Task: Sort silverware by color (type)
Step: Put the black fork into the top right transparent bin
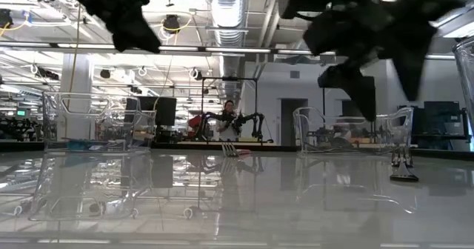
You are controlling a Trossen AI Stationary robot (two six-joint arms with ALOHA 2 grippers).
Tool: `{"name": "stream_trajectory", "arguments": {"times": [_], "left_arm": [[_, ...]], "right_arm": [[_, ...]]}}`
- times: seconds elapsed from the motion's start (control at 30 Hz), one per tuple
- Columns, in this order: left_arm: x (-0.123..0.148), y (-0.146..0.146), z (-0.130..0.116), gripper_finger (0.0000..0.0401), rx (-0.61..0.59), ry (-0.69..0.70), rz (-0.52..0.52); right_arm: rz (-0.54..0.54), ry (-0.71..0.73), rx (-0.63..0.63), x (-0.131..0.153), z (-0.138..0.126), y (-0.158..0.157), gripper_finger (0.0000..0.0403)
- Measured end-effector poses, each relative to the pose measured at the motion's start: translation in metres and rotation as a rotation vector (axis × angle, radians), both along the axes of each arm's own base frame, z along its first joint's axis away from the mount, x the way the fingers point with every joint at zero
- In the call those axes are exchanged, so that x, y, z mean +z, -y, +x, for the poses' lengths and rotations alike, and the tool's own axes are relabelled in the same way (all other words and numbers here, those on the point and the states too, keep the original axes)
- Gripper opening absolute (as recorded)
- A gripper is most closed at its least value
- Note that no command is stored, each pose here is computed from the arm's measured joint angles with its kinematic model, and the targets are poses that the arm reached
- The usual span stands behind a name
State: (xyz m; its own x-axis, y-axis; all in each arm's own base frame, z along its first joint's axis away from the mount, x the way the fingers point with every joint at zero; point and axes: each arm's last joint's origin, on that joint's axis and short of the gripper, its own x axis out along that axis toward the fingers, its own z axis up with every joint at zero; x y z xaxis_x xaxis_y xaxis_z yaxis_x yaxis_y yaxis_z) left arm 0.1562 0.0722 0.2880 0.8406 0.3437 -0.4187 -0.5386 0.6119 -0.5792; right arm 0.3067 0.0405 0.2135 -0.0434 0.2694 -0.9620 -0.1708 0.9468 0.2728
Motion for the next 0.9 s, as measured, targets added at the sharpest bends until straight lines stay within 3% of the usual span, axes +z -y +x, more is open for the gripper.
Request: {"name": "stream_trajectory", "arguments": {"times": [0.13, 0.23, 0.5, 0.63, 0.8, 0.9], "left_arm": [[-0.001, 0.017, 0.014, 0.0135, -0.093, 0.001, 0.032], [0.0, 0.028, 0.023, 0.0135, -0.175, 0.015, 0.069], [-0.008, 0.048, 0.033, 0.0135, -0.317, -0.044, 0.102], [-0.008, 0.056, 0.035, 0.0135, -0.362, -0.047, 0.112], [-0.009, 0.063, 0.035, 0.0135, -0.417, -0.055, 0.114], [-0.01, 0.066, 0.035, 0.0135, -0.432, -0.058, 0.118]], "right_arm": [[-0.097, -0.04, 0.267, -0.022, 0.002, -0.026, 0.0315], [-0.171, -0.077, 0.353, -0.045, 0.007, -0.039, 0.0314], [-0.131, -0.187, 0.353, -0.073, 0.011, -0.046, 0.0279], [-0.217, -0.157, 0.316, -0.077, 0.016, -0.042, 0.0245], [-0.211, -0.213, 0.237, -0.058, 0.019, -0.037, 0.0218], [-0.2, -0.221, 0.198, -0.031, 0.022, -0.033, 0.0215]]}}
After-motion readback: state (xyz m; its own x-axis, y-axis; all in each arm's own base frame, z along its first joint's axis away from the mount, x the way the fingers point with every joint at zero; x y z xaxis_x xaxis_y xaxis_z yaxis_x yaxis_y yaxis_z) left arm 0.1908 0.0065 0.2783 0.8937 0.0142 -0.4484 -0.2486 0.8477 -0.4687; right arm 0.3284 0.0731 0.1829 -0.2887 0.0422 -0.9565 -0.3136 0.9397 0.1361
